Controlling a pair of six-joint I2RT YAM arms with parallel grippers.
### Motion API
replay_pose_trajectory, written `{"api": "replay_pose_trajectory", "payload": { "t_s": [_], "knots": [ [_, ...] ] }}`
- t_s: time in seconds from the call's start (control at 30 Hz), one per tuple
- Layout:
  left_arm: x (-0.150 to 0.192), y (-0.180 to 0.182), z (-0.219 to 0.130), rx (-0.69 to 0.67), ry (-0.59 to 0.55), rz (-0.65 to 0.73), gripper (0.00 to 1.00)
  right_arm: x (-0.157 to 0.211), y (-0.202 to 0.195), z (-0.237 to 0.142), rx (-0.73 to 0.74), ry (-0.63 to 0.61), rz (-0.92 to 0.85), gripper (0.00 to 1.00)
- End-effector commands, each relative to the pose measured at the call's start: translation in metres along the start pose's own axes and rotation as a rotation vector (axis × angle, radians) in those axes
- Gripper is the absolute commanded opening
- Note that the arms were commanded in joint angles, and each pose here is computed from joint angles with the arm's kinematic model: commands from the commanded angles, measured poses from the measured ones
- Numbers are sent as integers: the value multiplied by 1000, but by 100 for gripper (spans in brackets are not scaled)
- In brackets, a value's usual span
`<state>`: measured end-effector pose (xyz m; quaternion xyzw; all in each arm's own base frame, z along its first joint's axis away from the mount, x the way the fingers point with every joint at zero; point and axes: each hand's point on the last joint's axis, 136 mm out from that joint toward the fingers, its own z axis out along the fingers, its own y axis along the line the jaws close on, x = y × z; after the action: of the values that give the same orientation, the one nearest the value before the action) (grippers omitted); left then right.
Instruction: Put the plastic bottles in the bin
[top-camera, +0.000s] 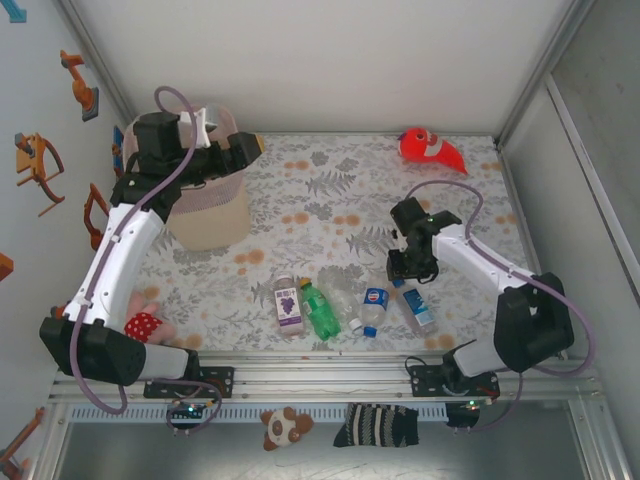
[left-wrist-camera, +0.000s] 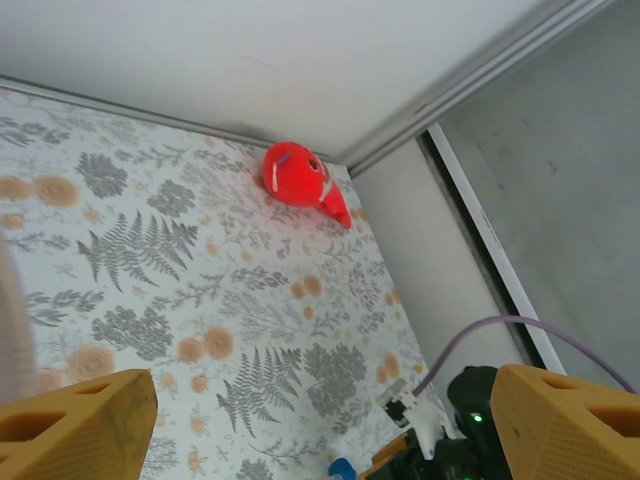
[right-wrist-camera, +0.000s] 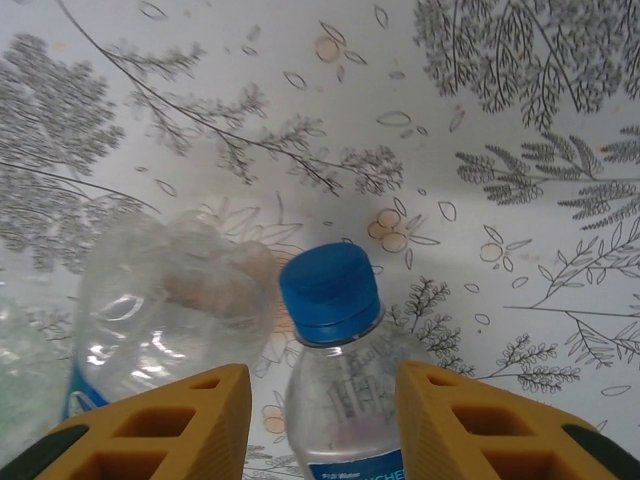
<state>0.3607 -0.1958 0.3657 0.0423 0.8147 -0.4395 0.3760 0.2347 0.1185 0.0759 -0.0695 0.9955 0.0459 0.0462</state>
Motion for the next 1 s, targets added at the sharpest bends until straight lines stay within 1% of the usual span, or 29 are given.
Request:
{"api": "replay_pose_trajectory", "payload": {
  "t_s": [0.0,0.4,0.63,0.7,0.83,0.97],
  "knots": [
    [-1,-15,1,41,-23,16,86,3,-10,10,36,17,28,41],
    [5,-20,14,50,-1,19,86,-5,-22,37,58,68,60,41],
    [7,-19,16,48,3,18,86,-5,-41,32,130,72,122,41],
    [7,-19,17,50,5,18,86,-6,-40,30,116,72,130,41],
    [6,-20,17,51,2,19,86,-2,-33,29,75,84,160,46],
    [6,-20,18,50,2,21,85,2,-32,31,67,85,198,48]
  ]
}}
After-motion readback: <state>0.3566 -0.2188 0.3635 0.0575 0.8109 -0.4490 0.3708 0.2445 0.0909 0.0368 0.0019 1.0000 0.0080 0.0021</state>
